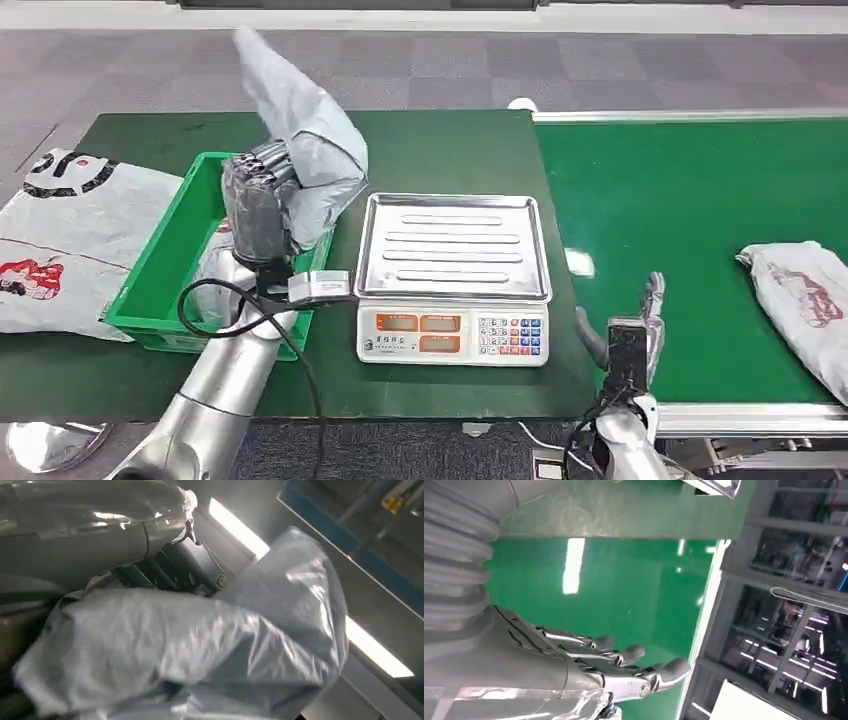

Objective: Moved the parcel from conveyor to table for the left to box.

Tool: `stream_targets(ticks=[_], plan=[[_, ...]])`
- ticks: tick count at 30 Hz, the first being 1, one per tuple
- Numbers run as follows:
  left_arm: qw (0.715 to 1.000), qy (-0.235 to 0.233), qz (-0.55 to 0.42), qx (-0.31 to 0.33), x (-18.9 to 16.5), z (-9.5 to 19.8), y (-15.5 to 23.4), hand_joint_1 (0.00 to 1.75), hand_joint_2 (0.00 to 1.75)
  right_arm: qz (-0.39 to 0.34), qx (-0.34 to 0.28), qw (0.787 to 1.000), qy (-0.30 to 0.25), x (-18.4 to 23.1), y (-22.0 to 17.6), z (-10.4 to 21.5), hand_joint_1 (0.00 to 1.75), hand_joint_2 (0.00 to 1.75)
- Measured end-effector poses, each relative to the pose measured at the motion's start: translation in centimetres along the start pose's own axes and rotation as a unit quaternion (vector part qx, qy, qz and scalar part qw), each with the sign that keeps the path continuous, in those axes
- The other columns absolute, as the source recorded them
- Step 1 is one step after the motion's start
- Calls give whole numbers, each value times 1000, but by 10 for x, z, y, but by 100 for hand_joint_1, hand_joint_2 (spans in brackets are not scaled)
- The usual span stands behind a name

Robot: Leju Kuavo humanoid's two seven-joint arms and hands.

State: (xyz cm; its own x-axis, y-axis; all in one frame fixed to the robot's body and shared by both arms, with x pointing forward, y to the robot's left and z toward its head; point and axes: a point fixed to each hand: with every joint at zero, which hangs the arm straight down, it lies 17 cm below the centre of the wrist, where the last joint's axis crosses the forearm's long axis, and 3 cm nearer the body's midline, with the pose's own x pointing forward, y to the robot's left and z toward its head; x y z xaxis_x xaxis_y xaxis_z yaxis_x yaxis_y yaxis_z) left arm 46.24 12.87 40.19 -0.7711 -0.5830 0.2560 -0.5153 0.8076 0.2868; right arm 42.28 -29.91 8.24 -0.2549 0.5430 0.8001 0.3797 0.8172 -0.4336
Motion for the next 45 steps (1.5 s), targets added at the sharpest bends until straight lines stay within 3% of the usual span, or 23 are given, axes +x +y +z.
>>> stream_targets(ticks=[7,11,14,19,24,28,33,34,35,39,42,45], plan=[[999,1,-20,33,-6,-7,28,175,175,0,-1,1000,-3,2,-1,-1,0,175],[995,-9,-96,-14,-21,-3,16,175,175,2,-1,1000,-5,2,-1,-1,0,175],[983,105,-118,-94,-94,24,-9,175,175,4,3,1000,-9,4,0,0,0,175],[964,175,-126,-156,-150,62,-20,175,175,7,10,1000,-10,3,0,5,0,175],[886,320,-120,-314,-216,148,-52,175,175,8,22,1000,-18,6,5,4,0,175],[821,383,-143,-398,-247,206,-52,175,175,11,29,999,-23,7,7,4,0,175],[760,428,-192,-450,-278,238,-32,175,175,13,36,999,-29,10,10,3,0,175],[751,434,-196,-458,-282,240,-28,58,175,14,36,999,-29,10,10,3,0,175],[737,442,-198,-471,-286,246,-25,0,175,15,37,999,-29,10,10,3,0,175],[709,466,-219,-482,-302,250,-7,0,175,18,35,999,-29,9,8,2,0,175],[736,460,-247,-431,-311,232,8,0,175,18,33,999,-25,7,7,4,0,175],[740,461,-253,-419,-314,230,14,0,175,18,31,999,-22,6,7,4,0,175]])
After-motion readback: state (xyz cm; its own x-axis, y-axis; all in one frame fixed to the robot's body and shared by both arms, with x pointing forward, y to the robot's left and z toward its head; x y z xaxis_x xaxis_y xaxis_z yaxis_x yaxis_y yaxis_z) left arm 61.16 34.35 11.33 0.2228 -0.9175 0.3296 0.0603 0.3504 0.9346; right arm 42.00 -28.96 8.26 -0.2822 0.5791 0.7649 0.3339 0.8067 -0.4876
